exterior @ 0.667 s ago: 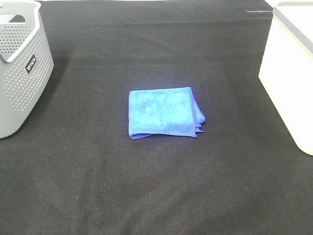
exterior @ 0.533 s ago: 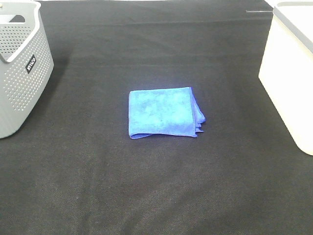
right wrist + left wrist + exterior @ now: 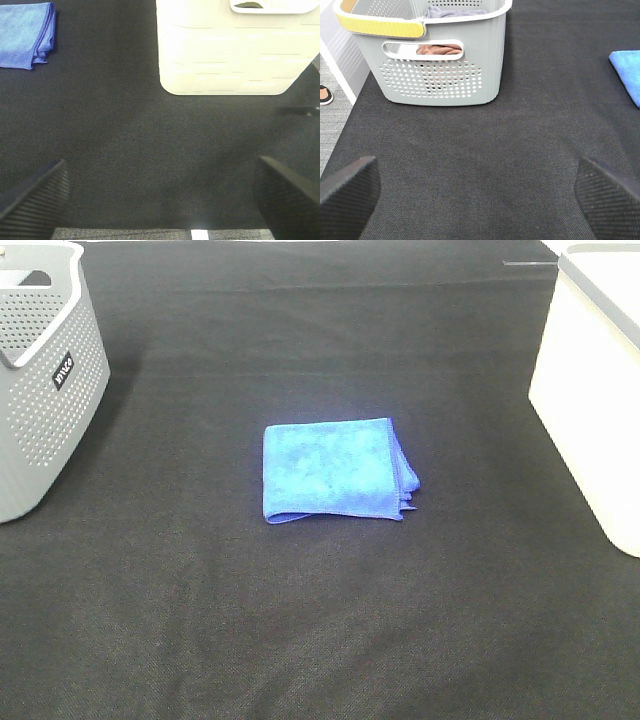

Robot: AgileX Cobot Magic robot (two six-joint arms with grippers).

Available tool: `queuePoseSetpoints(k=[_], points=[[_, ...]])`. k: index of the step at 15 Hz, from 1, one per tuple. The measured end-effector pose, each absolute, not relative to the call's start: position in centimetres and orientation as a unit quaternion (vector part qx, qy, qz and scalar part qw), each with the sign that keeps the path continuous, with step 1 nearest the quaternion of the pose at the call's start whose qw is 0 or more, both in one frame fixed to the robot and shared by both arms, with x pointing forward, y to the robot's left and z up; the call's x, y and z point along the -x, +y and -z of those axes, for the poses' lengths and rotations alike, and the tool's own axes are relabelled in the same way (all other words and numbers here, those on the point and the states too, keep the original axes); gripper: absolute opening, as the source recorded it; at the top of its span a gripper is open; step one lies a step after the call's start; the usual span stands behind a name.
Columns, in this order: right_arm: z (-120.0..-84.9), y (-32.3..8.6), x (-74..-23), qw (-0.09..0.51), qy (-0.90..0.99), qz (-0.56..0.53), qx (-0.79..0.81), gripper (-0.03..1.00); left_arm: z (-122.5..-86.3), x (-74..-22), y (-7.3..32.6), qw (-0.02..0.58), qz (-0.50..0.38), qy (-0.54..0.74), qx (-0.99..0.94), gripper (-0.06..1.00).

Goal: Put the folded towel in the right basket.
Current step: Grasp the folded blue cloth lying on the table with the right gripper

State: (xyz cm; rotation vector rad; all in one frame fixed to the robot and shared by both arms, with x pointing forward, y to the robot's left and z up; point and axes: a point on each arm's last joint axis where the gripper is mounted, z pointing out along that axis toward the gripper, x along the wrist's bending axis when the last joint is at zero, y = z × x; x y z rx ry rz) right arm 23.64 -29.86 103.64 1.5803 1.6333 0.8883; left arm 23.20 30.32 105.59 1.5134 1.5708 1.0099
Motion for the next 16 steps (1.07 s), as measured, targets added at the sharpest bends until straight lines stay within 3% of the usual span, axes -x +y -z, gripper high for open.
queuePoseSetpoints(k=[16], points=[[-103.64, -29.86, -23.64, 0.344, 0.629, -0.342, -0.608, 0.96, -105.59, -23.20, 30.32, 0.361, -0.392, 0.610, -0.587, 0.99]])
